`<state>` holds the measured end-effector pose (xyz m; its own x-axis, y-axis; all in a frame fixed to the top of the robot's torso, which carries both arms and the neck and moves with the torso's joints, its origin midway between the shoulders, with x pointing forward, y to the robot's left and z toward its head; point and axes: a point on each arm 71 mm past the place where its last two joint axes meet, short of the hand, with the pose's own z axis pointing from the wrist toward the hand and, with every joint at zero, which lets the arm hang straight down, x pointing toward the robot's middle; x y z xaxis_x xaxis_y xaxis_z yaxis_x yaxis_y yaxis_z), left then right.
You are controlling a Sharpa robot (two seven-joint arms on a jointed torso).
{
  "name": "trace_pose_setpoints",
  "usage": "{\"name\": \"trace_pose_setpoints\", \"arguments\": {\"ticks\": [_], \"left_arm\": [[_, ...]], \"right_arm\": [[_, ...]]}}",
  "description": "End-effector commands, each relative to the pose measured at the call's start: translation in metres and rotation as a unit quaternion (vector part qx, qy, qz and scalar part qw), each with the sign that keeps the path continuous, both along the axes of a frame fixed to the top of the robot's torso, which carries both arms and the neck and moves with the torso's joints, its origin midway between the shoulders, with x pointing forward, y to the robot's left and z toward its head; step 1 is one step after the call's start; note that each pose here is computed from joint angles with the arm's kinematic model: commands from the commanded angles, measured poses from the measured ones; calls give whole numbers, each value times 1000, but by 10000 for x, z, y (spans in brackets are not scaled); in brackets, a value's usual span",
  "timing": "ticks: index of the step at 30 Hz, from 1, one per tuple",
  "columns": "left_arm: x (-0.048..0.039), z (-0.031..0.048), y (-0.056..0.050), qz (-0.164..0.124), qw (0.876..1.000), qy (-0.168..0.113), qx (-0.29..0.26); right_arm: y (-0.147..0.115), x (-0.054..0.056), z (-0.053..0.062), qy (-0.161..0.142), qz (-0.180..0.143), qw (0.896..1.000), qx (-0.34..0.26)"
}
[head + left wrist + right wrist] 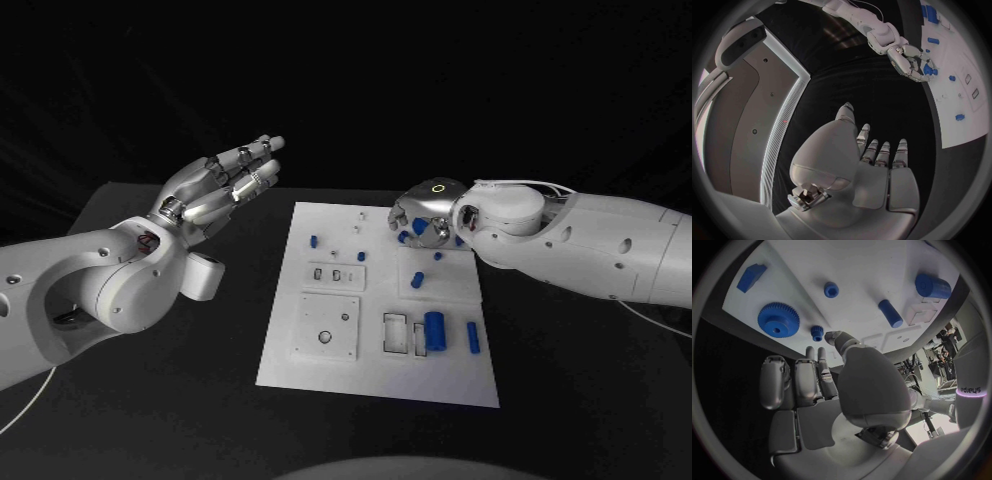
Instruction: Assemble the parts on the task board
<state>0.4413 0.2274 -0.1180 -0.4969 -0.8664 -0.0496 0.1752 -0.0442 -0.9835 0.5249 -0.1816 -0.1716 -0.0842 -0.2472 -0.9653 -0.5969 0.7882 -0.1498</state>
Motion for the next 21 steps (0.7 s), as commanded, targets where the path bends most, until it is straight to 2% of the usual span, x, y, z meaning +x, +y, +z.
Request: {"name": "trace_pose_setpoints", "arguments": {"ticks": [1,21], "left_arm": [[-4,6,-20,-10,1000,-1,-1],[-7,-4,-25,-12,1000,4,1]], "right_arm": [[2,7,-12,0,4,1000,-7],[-18,54,-106,9,1,1000,-16]]}}
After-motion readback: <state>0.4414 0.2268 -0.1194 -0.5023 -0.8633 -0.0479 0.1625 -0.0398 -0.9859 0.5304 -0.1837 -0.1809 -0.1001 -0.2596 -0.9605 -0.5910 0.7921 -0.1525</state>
